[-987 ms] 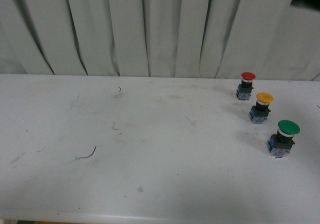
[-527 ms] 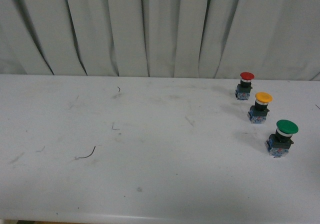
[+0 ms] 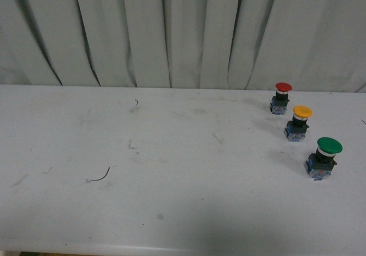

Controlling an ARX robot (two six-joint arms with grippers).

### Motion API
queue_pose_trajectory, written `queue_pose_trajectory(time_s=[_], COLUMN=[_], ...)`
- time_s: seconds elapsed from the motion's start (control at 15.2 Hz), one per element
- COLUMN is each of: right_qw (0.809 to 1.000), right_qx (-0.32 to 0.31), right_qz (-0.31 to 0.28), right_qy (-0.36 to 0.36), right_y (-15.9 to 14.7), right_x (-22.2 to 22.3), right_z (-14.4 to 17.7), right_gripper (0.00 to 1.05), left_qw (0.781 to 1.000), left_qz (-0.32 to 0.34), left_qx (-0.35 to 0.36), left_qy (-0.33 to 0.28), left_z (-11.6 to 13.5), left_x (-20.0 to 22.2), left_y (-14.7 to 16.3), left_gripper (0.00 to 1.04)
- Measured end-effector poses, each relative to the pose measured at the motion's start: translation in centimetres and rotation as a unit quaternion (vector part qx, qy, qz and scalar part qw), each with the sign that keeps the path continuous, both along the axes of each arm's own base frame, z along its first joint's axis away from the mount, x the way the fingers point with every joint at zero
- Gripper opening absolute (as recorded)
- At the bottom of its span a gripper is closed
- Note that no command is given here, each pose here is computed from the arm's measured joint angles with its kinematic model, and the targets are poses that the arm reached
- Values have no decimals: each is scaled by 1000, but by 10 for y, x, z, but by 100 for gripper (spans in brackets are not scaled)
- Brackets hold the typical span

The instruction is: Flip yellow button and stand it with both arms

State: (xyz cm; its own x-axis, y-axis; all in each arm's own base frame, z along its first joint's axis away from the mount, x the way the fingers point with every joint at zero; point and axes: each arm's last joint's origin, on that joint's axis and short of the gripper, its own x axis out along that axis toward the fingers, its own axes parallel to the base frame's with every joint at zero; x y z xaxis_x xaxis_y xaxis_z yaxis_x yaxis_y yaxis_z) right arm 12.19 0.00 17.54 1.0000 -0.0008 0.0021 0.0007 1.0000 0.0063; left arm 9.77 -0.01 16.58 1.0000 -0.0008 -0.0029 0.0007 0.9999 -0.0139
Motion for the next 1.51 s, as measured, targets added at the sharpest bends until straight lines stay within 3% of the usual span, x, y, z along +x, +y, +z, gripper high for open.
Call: queue_pose_trajectory(time_s=[1.51], right_qw=[1000], right_qx=[0], right_qz=[1], right_qy=[2], right_y=[0], right_x=[-24], right_z=[-9], right_gripper=[2], left_qw=[1000], left_qz=[1], left_qx=[0], left_qy=[0], left_z=[0], left_x=[0], left_y=[0], left_gripper=[98])
